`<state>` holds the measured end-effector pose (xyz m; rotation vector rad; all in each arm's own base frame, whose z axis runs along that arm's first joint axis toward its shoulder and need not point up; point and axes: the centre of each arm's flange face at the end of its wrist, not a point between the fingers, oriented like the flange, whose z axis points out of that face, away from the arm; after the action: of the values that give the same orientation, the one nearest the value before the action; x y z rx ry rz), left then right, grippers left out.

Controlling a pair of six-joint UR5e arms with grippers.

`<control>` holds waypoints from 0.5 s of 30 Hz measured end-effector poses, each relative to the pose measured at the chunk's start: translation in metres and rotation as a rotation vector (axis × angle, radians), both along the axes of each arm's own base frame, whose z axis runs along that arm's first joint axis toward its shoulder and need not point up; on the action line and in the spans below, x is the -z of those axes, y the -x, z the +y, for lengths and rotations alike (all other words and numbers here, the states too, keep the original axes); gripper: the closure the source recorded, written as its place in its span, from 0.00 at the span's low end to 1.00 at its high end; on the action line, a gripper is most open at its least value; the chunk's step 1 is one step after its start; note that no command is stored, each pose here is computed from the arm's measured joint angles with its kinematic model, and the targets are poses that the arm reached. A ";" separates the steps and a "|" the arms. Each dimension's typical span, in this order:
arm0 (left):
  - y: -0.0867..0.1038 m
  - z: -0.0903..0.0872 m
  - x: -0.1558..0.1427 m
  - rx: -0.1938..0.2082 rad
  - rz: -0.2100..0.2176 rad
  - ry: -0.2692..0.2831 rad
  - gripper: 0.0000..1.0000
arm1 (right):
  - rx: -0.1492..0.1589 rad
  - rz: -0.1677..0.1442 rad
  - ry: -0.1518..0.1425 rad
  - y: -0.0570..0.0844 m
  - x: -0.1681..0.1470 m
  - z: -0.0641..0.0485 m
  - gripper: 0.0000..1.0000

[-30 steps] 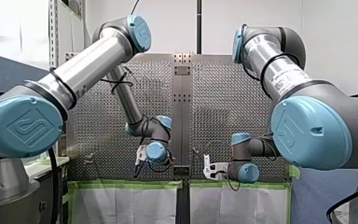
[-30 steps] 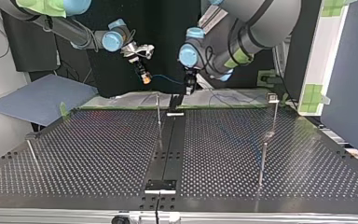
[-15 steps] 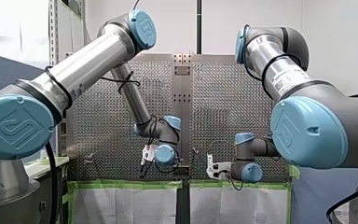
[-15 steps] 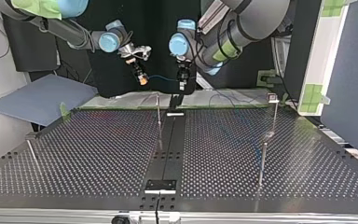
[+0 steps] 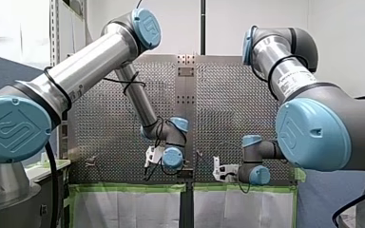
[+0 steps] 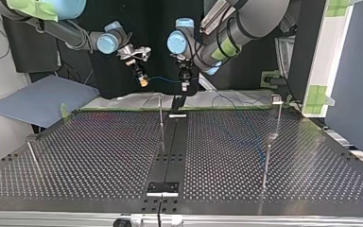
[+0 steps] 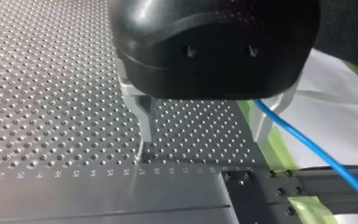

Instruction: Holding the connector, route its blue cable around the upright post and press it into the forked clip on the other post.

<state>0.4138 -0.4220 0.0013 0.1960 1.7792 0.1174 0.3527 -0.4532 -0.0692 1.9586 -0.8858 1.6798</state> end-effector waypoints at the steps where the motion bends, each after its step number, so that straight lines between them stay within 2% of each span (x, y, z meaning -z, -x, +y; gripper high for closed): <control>1: 0.000 -0.001 -0.001 0.001 -0.001 0.001 0.00 | -0.001 -0.001 0.001 0.001 0.000 -0.001 1.00; 7: -0.002 -0.007 -0.003 0.021 -0.003 0.009 0.00 | -0.014 -0.007 0.001 0.005 -0.001 -0.004 1.00; 15: -0.002 -0.016 0.001 0.049 0.010 0.041 0.00 | -0.015 -0.014 -0.001 0.011 -0.002 -0.008 1.00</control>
<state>0.4161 -0.4385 0.0006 0.2106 1.7843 0.0444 0.3413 -0.4615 -0.0671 1.9614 -0.8798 1.7032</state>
